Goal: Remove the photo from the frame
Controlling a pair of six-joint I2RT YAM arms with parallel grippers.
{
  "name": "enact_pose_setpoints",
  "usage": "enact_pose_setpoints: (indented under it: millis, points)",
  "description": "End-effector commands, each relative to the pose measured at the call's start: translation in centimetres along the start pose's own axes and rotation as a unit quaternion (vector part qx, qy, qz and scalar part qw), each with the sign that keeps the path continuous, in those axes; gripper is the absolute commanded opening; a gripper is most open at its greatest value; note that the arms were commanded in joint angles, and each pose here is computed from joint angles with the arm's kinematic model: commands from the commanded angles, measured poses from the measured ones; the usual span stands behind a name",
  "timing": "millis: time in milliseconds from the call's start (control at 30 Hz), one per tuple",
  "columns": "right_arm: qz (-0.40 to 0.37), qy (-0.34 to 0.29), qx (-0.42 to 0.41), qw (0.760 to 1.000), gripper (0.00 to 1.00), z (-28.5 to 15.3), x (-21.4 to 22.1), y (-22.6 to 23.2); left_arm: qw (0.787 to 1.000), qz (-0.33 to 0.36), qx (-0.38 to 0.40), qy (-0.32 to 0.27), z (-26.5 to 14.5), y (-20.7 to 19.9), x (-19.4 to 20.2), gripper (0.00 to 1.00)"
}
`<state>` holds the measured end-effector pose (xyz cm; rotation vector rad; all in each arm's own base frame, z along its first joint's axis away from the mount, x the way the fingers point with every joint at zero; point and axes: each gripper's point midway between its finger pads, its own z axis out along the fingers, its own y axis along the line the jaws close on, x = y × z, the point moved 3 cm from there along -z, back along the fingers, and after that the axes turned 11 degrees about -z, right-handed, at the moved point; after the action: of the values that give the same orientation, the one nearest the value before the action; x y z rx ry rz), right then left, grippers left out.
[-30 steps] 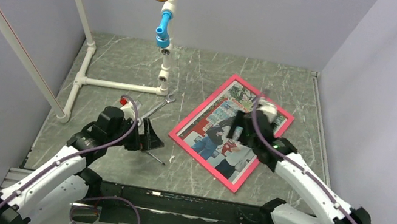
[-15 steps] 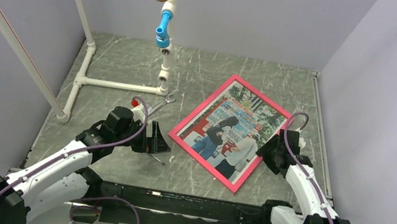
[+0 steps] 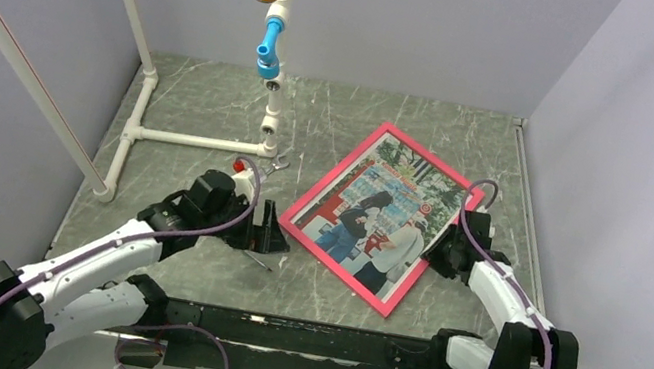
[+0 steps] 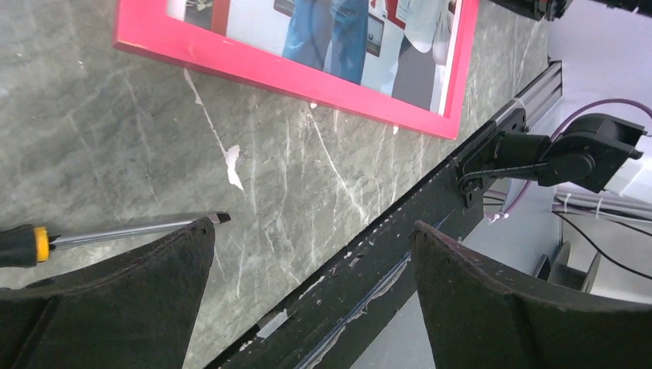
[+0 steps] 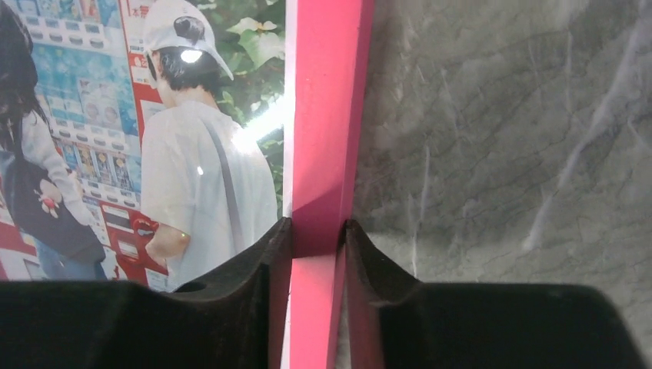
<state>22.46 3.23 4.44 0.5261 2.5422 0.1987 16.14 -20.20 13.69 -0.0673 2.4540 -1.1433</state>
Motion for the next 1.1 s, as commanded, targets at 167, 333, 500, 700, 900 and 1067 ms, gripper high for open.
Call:
enact_pose_setpoints:
  millis: [167, 333, 500, 700, 900, 1067]
  points:
    - [-0.085, -0.029, -0.045, 0.995, 0.02, 0.8, -4.0, 2.3, 0.998, 0.058, 0.022, 0.013, 1.6, -3.6, -0.2, 0.99]
    - [-0.134, 0.000, -0.051, 0.990, 0.00, 1.7, -4.9, 3.4, 0.997, 0.077, 0.017, 0.019, 3.0, -5.8, 0.2, 0.98]
    - [-0.132, 0.032, -0.081, 0.987, 0.00, 2.5, -3.4, 4.5, 0.994, 0.102, 0.036, 0.035, 4.7, -9.4, 2.0, 0.98]
    - [-0.132, 0.016, -0.042, 0.990, 0.19, 0.9, -3.8, 3.8, 0.989, 0.137, 0.041, 0.048, 6.6, -12.6, 3.3, 0.97]
    - [-0.099, 0.017, -0.031, 0.994, 0.73, 0.0, -3.4, 3.4, 0.988, 0.141, 0.053, 0.030, 7.3, -14.2, 3.2, 0.99]
    - [-0.087, 0.017, -0.055, 0.995, 0.64, 0.5, -2.2, 3.6, 0.985, 0.150, 0.082, 0.024, 8.0, -15.5, 3.6, 0.99]
